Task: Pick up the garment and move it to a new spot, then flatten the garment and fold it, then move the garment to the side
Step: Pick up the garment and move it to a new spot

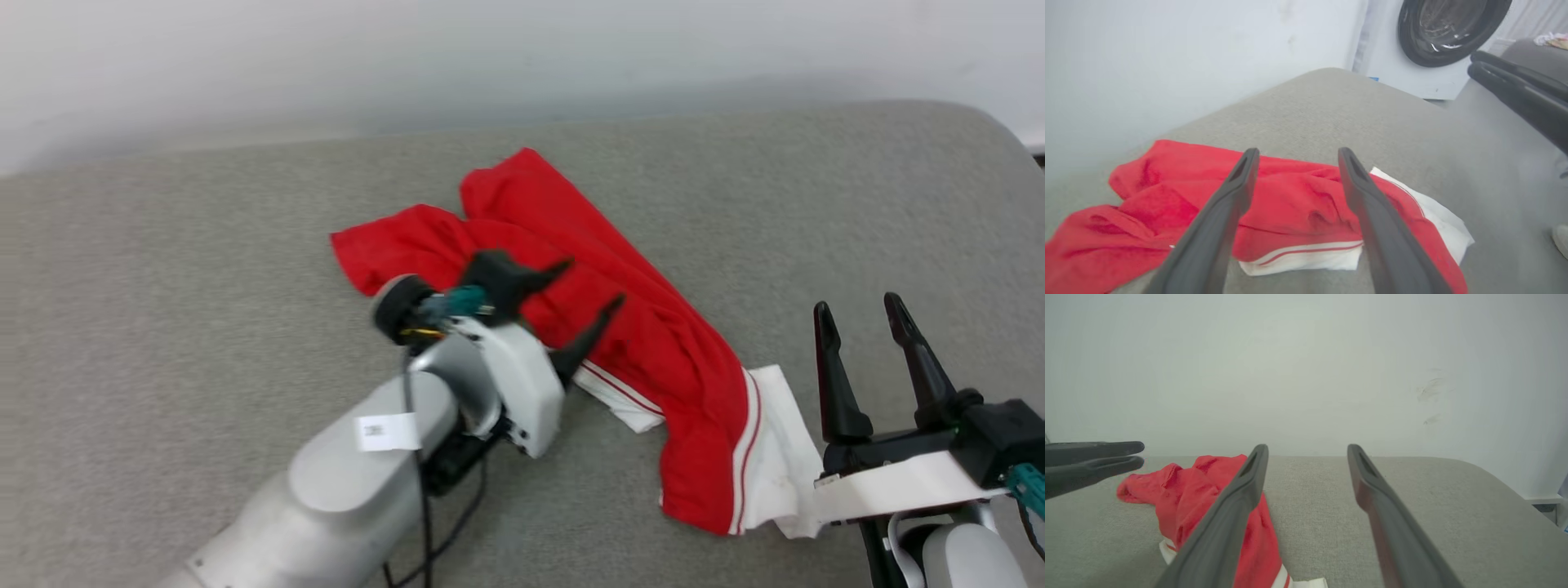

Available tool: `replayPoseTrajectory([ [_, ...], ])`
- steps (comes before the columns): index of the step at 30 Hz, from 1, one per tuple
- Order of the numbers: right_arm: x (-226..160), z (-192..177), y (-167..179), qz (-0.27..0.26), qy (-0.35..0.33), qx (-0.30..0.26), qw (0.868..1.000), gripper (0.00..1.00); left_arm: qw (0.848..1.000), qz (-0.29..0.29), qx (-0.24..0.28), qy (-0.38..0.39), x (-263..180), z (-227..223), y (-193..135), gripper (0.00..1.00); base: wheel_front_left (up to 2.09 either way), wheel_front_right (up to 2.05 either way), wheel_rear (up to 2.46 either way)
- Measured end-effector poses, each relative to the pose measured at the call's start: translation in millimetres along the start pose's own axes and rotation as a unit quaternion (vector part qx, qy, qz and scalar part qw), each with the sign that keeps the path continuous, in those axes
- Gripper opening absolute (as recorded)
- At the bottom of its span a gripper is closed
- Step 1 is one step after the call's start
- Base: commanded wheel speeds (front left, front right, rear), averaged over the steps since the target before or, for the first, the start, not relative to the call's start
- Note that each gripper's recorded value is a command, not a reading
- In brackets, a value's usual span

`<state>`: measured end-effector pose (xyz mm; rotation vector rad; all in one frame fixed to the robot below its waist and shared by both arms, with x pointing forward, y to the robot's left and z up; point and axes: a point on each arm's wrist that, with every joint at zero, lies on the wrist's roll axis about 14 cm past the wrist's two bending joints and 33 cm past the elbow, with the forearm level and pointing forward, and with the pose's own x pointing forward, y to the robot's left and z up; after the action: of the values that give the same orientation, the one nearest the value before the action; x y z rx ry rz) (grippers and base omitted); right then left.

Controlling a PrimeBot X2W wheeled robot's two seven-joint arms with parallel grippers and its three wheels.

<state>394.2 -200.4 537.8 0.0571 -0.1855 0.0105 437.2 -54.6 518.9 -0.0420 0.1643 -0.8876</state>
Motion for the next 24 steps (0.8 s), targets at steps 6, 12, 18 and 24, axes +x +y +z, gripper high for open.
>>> replayPoseTrajectory([
  [6,4,5,21,0.031,-0.009,-0.001,0.999,1.00,0.986,0.136,0.006,-0.092,-64,25,61,1.00,0.00,0.00,0.00],
  [12,1,12,35,0.050,-0.018,0.000,0.999,1.00,0.964,0.233,-0.011,-0.124,-127,17,78,1.00,0.00,0.00,0.00],
  [18,-3,15,42,0.061,-0.021,0.002,0.998,1.00,0.942,0.286,-0.025,-0.176,-168,23,68,1.00,0.00,0.00,0.00],
  [24,-8,15,45,0.066,-0.019,0.004,0.998,1.00,0.932,0.305,-0.034,-0.194,-184,15,53,1.00,0.00,0.00,0.00],
])
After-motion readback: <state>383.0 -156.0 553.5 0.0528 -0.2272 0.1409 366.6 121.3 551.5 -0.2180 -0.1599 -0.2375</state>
